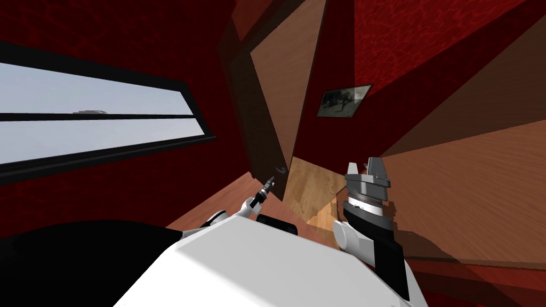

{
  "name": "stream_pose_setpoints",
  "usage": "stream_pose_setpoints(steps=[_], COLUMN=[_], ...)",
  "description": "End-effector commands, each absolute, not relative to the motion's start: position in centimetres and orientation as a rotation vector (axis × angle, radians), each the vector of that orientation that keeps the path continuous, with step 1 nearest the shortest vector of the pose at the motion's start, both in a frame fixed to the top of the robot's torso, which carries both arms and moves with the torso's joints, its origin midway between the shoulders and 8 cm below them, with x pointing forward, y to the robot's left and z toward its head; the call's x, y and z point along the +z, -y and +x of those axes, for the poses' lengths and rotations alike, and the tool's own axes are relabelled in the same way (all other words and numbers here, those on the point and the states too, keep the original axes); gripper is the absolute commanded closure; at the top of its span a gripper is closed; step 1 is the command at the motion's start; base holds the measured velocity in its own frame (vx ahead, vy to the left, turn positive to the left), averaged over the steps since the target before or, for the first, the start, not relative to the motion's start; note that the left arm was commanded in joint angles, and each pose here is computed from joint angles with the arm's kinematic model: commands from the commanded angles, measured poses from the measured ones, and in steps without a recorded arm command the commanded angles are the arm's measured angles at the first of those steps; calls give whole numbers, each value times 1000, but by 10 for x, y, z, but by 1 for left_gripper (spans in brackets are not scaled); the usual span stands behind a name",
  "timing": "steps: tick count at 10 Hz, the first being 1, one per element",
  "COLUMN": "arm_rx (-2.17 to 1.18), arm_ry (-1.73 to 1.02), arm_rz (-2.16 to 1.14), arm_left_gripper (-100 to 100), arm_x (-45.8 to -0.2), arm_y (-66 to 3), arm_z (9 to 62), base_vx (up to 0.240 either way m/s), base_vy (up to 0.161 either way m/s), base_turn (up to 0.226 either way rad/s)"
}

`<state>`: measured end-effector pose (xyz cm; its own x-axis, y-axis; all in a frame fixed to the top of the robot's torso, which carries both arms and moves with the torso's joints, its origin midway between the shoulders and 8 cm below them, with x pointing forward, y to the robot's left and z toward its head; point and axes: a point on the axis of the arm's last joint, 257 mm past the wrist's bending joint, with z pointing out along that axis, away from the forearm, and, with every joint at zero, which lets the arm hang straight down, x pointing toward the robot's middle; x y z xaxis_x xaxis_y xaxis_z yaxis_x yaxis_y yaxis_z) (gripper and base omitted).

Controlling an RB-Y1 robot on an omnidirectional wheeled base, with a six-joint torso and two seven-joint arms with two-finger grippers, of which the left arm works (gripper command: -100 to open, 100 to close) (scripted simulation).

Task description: Push the door open

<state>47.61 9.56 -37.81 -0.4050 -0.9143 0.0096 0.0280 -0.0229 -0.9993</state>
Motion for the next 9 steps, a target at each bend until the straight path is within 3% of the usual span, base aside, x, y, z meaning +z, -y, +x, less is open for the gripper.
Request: stream_pose_setpoints(steps=[1, 5, 9], arm_rx=[-1534, -1528, -1516], arm_ry=[-1493, -1518, -1511], arm_rz=[-969, -969, -976], arm_left_gripper=[-100, -100, -100], arm_x=[-382, -389, -390], arm_y=[-94, -92, -95], arm_z=[476, 474, 474], base_vx=[46, 37, 163], base_vy=[84, 54, -61], base_turn=[-51, -37, -31])
